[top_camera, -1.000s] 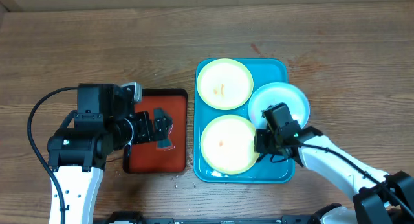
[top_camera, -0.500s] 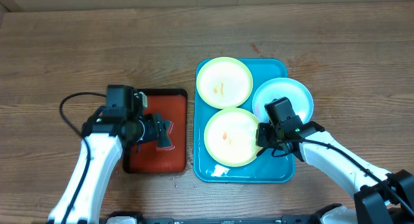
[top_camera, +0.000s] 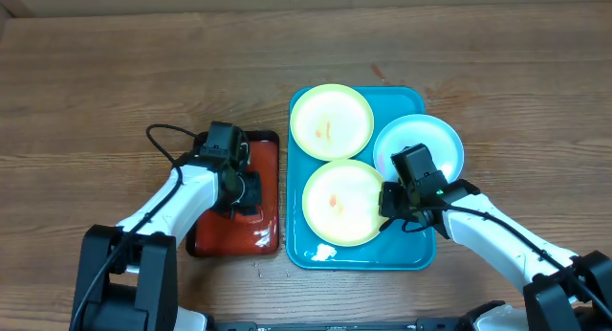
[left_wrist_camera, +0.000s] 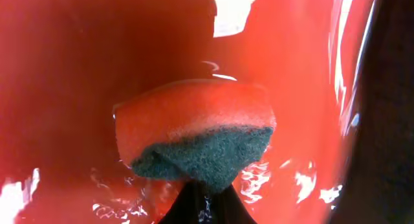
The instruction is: Clean dirty plates on tray and stack at the side
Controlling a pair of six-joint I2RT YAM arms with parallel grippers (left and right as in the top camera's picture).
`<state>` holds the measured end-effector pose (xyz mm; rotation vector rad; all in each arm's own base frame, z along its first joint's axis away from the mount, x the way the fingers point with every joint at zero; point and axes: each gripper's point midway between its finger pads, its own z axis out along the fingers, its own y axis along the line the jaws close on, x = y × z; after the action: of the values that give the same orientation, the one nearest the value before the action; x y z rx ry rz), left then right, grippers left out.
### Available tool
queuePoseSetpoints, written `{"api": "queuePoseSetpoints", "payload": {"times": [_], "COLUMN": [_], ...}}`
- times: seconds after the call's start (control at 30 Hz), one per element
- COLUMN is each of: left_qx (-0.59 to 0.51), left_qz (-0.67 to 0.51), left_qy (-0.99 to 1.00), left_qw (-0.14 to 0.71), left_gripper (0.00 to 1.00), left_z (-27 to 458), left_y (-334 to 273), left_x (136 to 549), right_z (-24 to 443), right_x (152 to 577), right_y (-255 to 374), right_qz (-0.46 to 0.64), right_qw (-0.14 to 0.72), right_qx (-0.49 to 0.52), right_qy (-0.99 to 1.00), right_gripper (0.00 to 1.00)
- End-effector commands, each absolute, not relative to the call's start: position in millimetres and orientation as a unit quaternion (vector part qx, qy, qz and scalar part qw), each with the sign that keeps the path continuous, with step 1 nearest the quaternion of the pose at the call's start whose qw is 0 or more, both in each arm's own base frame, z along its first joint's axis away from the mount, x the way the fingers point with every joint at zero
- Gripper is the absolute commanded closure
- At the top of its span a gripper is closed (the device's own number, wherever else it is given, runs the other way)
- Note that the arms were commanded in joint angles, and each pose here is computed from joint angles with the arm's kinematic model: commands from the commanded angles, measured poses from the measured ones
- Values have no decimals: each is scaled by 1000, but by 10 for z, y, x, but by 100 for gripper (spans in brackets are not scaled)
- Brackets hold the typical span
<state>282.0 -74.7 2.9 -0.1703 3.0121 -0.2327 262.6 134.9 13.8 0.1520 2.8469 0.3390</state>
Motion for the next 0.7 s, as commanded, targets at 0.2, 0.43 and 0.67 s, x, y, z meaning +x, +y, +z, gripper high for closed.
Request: {"api": "queuePoseSetpoints", "payload": {"times": [0.2, 0.43, 0.67], "left_qx": [-80, -71, -63], "left_qz": [-67, -52, -43], "left_qy": [992, 995, 997], "left_qw": [64, 44, 1], "left_gripper": [79, 55, 79], "left_z": [554, 394, -89], "left_y": [-716, -686, -729], "left_x": [2962, 2866, 2687], "right_z": [210, 210, 210], "right_x": [2752, 2752, 2752], "right_y": [1307, 1308, 1308], "right_qz": [105, 105, 105], "right_qw": [155, 155, 155], "right_qx": [64, 65, 65], "right_qy": [980, 980, 980], "right_gripper": [96, 96, 95]}}
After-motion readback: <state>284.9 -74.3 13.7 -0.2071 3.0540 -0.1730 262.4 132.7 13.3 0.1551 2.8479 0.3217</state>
